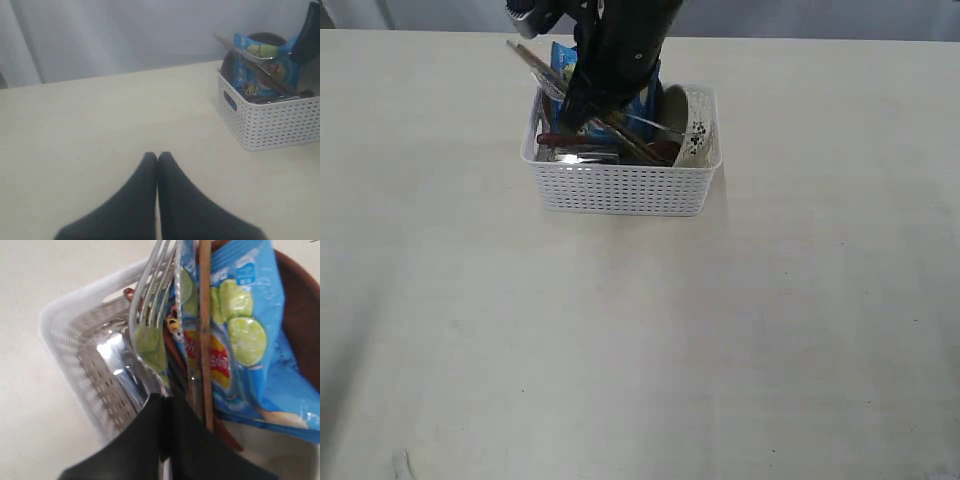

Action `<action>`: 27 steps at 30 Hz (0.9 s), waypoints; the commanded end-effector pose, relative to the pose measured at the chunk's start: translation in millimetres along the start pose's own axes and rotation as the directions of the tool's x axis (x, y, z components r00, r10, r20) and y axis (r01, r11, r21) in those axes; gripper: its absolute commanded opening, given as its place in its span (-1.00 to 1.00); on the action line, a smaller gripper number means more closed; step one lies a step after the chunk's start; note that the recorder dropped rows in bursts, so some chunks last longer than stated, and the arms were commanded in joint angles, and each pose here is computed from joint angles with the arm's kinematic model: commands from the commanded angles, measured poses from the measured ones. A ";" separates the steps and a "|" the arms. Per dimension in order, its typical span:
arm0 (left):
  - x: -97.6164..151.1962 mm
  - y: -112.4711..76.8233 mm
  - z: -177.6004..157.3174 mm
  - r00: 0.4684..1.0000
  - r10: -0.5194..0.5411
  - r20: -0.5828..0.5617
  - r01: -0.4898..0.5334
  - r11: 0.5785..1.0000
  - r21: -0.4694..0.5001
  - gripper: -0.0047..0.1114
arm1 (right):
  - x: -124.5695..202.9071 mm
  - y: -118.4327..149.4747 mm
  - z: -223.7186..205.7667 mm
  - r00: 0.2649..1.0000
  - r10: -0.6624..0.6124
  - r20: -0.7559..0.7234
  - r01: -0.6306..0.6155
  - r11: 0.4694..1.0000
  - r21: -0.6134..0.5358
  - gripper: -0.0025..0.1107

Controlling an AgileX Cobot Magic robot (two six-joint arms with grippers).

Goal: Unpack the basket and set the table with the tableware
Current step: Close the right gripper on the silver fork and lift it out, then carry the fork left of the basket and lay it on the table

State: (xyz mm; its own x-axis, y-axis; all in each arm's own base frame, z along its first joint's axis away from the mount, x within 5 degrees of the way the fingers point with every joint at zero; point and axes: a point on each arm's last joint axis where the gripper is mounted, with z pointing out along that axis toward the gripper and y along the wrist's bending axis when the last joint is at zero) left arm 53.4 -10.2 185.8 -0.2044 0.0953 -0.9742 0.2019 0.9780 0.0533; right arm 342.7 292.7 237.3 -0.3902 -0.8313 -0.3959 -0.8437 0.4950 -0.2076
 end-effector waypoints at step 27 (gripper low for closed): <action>-0.3 0.1 0.0 1.000 0.001 0.009 -0.001 1.000 -0.002 -0.92 | -20.0 111.7 -17.0 0.988 0.121 -0.096 -0.128 0.990 -0.066 -0.96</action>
State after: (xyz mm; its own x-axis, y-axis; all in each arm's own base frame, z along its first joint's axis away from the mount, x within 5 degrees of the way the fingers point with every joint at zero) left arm 53.4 -10.2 185.8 -0.2044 0.0953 -0.9742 0.2019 0.9780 0.0533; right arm 261.5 355.9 231.6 -0.4542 -0.8268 -0.3318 -0.8639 0.4997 -0.0627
